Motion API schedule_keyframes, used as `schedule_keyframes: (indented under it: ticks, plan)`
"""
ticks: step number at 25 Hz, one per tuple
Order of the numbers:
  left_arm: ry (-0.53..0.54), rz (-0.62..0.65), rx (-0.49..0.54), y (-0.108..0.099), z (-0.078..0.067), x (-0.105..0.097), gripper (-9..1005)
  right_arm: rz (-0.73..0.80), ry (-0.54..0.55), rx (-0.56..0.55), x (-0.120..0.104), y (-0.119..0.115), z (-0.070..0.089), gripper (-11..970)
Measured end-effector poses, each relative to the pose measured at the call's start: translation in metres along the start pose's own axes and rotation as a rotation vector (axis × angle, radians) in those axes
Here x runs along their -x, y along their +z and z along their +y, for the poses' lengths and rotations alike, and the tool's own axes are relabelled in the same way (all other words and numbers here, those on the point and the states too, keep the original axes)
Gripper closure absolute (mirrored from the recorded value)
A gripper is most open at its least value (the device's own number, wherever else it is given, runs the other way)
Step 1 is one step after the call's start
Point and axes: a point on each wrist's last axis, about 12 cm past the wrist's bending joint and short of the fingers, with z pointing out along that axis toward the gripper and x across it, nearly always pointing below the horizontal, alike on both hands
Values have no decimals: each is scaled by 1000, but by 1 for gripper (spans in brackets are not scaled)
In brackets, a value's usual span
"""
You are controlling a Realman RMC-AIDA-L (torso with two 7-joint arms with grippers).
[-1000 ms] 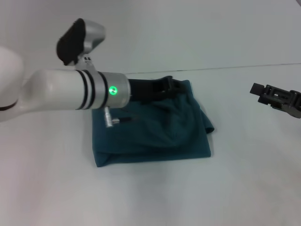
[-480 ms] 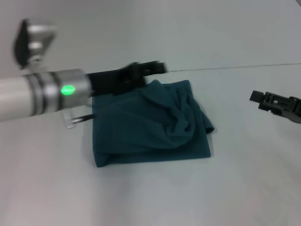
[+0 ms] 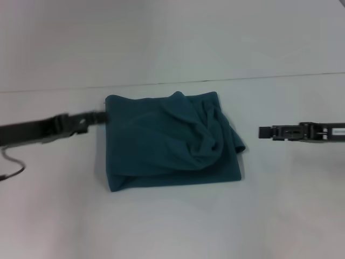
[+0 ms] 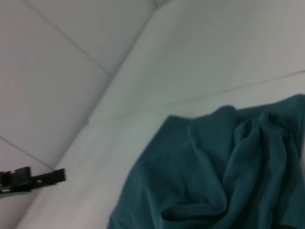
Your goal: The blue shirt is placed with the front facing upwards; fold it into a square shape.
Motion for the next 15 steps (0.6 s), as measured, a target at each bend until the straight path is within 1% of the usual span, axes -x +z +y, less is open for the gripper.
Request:
schedule_keyframes:
  ticks: [1,4,7,10,15]
  plan:
    - [29,14,14,-4,1,-2,44,20,-11,-10,5,4,2,131]
    - [84,67,73,-12,7,-10,46,76,-38,-48,19,15,7,132]
    - [94,87,95,-15,10,-15,47,130,-54,-93,36,28,14,132]
    - [116,87,96,-15,10,-17,47,171,-76,-134,51,42,24,131]
    - [132,89,94,-15,11,-19,47,291,-208,-209,66,71,46,131]
